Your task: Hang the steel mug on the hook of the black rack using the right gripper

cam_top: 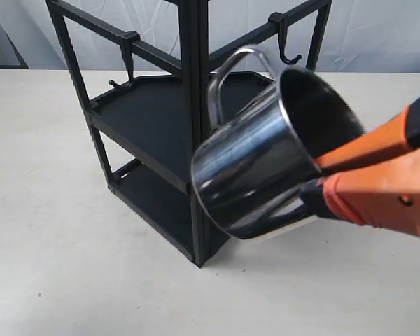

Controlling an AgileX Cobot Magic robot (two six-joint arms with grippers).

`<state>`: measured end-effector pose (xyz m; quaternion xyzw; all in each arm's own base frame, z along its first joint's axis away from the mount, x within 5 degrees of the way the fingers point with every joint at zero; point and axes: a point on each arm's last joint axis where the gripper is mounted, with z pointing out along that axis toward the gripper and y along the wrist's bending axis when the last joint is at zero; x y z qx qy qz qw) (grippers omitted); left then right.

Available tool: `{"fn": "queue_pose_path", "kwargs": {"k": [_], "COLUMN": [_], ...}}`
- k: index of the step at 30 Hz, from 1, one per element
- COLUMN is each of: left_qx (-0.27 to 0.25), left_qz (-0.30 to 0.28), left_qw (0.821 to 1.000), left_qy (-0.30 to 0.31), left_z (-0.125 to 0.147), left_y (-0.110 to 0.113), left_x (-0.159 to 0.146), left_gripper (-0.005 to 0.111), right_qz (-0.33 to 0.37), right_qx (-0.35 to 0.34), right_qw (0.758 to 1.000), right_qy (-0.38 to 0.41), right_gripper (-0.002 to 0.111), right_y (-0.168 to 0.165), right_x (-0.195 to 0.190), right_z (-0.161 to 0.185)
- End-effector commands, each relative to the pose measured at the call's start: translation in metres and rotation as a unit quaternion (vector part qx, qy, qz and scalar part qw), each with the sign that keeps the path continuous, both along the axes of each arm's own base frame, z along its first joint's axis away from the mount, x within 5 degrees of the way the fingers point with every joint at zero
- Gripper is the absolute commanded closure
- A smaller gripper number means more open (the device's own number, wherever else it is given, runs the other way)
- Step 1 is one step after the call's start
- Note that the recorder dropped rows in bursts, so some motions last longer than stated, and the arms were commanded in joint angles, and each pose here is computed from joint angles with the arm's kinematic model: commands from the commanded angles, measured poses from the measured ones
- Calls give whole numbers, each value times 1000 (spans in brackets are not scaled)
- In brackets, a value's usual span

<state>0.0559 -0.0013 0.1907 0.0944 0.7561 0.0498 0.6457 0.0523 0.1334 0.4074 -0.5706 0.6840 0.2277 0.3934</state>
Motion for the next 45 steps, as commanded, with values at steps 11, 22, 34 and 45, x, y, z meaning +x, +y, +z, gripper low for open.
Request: {"fn": "queue_pose_path", "kwargs": {"k": [11,22,34,45], "left_qx": [-1,-1,-1,0], "left_qz": [-5,-10,-25,-25], "left_qw": [1000,1000,1000,1000], "left_qy": [-10,-13,-13,-13], "left_z": [2,2,2,2], "left_y": [-1,-1,-3,-3], "left_x": [0,0,0,0], "left_gripper": [105,105,105,105], "right_qz": [-156,-190,-277,-293], "right_qx": [-52,-222,-256,-243], "right_qw": [986,955,919,911], "right_qy": [-35,-50,-117,-160], "right_gripper": [109,109,109,109], "right_y": [-4,27,26,31], "right_x": [28,55,74,82], "right_z": [-9,-46,-47,-44]}}
